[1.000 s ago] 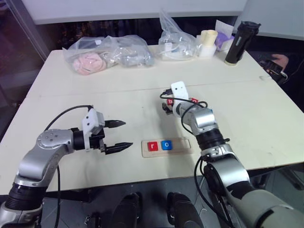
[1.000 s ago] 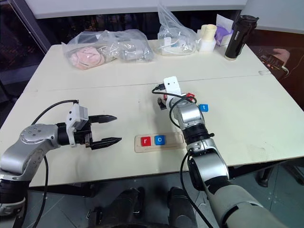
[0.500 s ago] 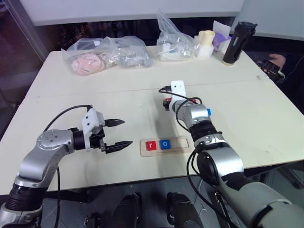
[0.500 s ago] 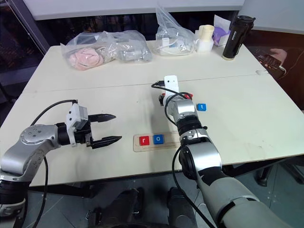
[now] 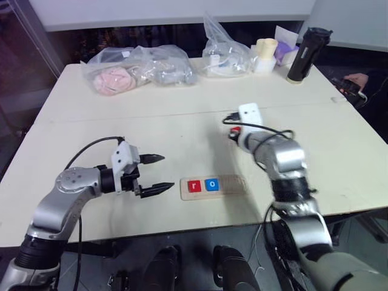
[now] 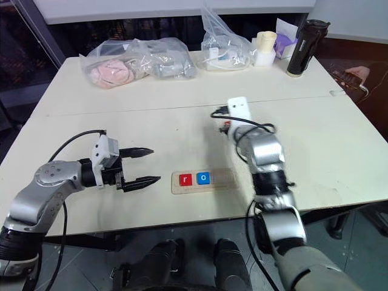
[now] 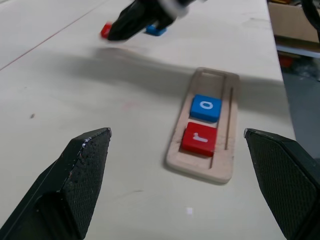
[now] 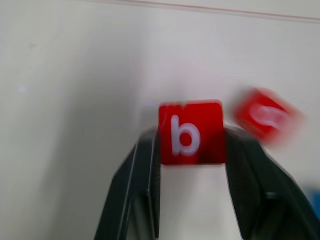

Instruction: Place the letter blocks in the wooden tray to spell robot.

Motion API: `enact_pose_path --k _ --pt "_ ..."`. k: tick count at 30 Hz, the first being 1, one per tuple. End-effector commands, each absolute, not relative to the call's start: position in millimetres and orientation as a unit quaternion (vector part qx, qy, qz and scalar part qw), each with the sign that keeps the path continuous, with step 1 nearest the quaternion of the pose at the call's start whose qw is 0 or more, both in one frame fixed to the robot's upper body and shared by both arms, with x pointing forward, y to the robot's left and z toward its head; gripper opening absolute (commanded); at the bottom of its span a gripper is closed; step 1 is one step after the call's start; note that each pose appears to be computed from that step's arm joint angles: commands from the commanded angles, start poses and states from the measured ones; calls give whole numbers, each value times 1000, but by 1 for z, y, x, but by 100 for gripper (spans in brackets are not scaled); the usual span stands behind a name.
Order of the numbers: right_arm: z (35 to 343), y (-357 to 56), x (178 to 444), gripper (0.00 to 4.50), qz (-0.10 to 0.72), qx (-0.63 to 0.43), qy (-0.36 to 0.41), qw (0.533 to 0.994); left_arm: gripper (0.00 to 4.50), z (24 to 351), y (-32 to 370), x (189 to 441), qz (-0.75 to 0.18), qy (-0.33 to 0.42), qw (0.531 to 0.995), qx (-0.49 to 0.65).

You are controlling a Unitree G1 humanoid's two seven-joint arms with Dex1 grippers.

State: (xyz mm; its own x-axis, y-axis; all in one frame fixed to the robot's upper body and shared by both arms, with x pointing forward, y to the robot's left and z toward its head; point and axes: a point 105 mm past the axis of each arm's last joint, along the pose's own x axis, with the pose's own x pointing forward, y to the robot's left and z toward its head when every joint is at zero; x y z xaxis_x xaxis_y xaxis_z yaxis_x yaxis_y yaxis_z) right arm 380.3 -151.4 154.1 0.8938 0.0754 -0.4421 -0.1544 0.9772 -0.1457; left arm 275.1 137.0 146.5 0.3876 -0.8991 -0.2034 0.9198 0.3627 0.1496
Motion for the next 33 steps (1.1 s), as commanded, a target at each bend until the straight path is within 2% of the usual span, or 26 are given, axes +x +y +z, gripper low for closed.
enact_pose_path --k 1,6,9,16,19,21,22,23,26,30,33 --pt "165 -163 338 116 73 -101 234 964 450 156 130 271 -572 21 811 125" --pt "148 -190 299 116 64 -114 248 960 450 155 126 268 -590 20 797 127" --pt "127 -201 280 116 47 -102 277 954 450 155 122 270 -597 15 792 127" --pt "108 -204 272 116 36 -79 307 948 450 155 122 274 -598 14 791 131" --pt "107 -209 273 268 34 -81 313 946 450 155 123 275 -595 14 793 131" --pt "113 -210 274 354 51 -95 312 944 450 155 123 275 -593 14 794 131" --pt "117 -209 275 416 72 -107 313 941 450 155 123 275 -593 14 794 131" --pt "125 -199 274 434 134 -129 311 932 450 155 124 275 -592 14 795 131" --pt "148 -184 264 434 288 -223 286 886 450 155 124 275 -592 14 795 133" --pt "158 -196 264 434 377 -317 254 832 450 156 124 276 -591 13 795 133" --pt "145 -214 264 434 457 -408 236 754 450 156 122 278 -591 9 795 138"
